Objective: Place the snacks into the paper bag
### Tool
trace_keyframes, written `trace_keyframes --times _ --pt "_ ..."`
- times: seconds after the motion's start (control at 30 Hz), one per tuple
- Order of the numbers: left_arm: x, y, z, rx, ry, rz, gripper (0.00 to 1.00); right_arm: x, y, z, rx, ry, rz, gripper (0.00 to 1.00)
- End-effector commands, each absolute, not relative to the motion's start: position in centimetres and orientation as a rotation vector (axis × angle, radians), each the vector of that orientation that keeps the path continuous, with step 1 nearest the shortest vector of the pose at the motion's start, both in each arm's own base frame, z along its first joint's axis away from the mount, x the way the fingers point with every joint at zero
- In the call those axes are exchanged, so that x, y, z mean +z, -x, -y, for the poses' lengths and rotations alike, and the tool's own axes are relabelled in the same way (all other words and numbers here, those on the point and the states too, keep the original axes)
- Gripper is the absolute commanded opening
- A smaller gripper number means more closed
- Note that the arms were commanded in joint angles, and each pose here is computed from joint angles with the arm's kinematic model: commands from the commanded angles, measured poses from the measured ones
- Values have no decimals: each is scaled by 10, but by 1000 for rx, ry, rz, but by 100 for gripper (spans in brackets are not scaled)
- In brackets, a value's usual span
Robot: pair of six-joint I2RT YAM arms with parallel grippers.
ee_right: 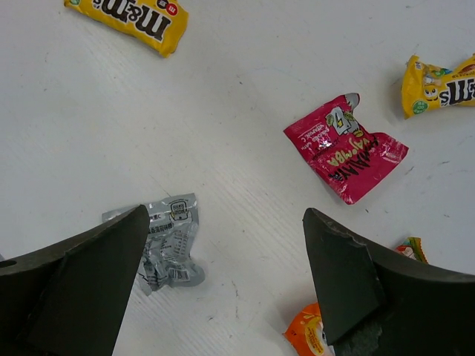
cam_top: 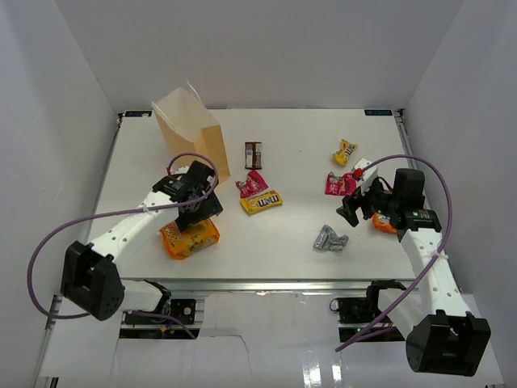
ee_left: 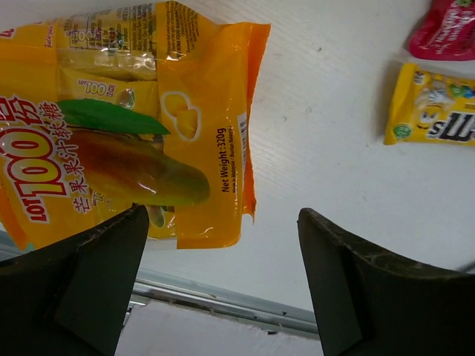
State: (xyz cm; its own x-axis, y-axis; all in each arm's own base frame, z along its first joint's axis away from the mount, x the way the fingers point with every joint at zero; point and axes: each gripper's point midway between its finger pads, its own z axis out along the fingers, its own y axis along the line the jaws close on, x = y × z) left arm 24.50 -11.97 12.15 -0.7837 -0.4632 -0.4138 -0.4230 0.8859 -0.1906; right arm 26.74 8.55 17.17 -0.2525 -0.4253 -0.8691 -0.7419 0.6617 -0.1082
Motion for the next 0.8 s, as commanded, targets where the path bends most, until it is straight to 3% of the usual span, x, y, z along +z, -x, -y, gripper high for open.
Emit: trace_keyframes --times 0.0,0.17,0.47,0.57,0.63,0.73,0.77 --pt "116 -247 108 96 675 -2579 92 169 -271 -85 390 943 -1871 90" --pt "77 -251 107 351 641 -2641 92 162 -273 -84 388 938 -1886 90" --pt "41 -255 115 547 434 -2736 87 156 -271 -84 392 937 -1896 90" --pt "26 -231 104 606 442 -2781 70 154 -269 -83 387 936 -1897 90" --pt "19 -216 95 626 450 -2795 52 154 -268 -83 386 933 -1895 90" --pt "20 -211 95 582 437 -2793 42 153 -267 -85 402 930 -1894 90" --pt "24 -213 97 563 425 -2786 34 153 -266 -85 408 931 -1893 90"
